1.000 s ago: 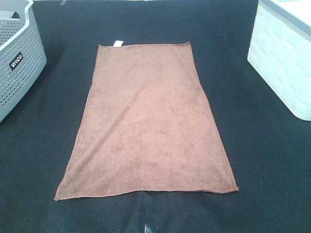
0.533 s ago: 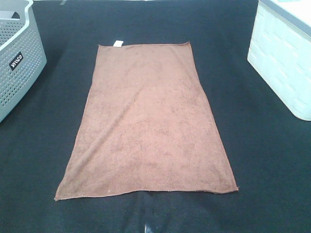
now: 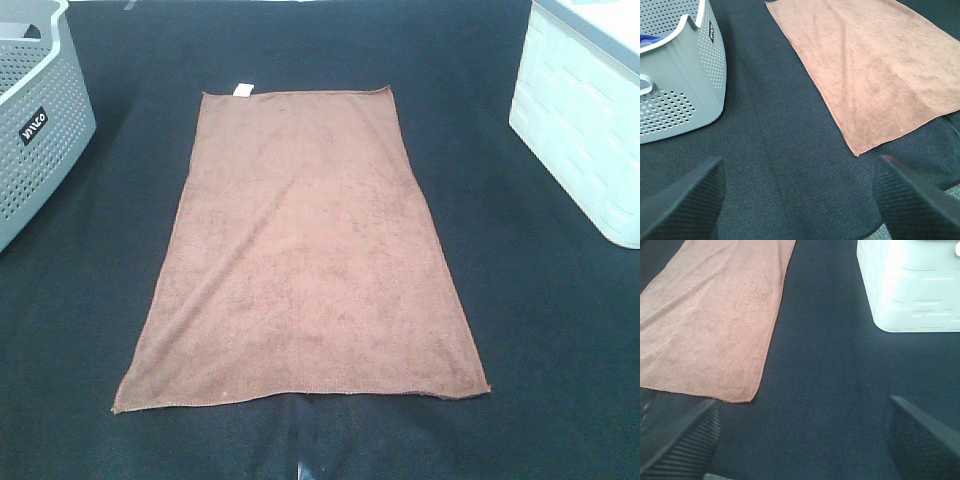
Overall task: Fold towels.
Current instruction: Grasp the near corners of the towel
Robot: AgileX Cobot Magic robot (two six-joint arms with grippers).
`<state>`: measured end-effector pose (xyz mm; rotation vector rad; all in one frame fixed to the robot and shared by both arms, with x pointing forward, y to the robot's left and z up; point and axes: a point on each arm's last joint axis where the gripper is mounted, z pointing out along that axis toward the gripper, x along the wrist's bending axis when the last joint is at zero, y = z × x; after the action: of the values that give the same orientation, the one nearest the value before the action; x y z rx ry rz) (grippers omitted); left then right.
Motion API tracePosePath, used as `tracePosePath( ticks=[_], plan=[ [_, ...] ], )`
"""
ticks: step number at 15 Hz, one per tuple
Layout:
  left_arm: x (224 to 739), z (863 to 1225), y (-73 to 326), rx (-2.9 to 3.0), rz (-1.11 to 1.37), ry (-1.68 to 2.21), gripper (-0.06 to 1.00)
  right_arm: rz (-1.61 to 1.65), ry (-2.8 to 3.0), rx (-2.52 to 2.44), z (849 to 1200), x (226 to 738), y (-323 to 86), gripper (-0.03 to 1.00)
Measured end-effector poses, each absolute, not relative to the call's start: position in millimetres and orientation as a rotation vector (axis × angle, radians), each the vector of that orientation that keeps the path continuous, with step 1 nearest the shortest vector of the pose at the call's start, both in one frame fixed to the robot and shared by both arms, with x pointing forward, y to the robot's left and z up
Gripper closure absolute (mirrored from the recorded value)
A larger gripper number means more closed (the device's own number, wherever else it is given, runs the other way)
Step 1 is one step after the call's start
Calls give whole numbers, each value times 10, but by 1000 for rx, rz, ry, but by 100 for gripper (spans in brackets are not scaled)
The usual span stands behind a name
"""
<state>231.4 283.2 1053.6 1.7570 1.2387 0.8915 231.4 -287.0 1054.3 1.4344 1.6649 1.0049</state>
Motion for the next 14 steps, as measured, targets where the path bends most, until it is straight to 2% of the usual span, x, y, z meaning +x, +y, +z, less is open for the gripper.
tracePosePath(
  ticks=[14],
  plan=[
    [2314,10536,2832,1757,892,1239,17,1005,1665,1434,10543,2314,-2870,13]
  ],
)
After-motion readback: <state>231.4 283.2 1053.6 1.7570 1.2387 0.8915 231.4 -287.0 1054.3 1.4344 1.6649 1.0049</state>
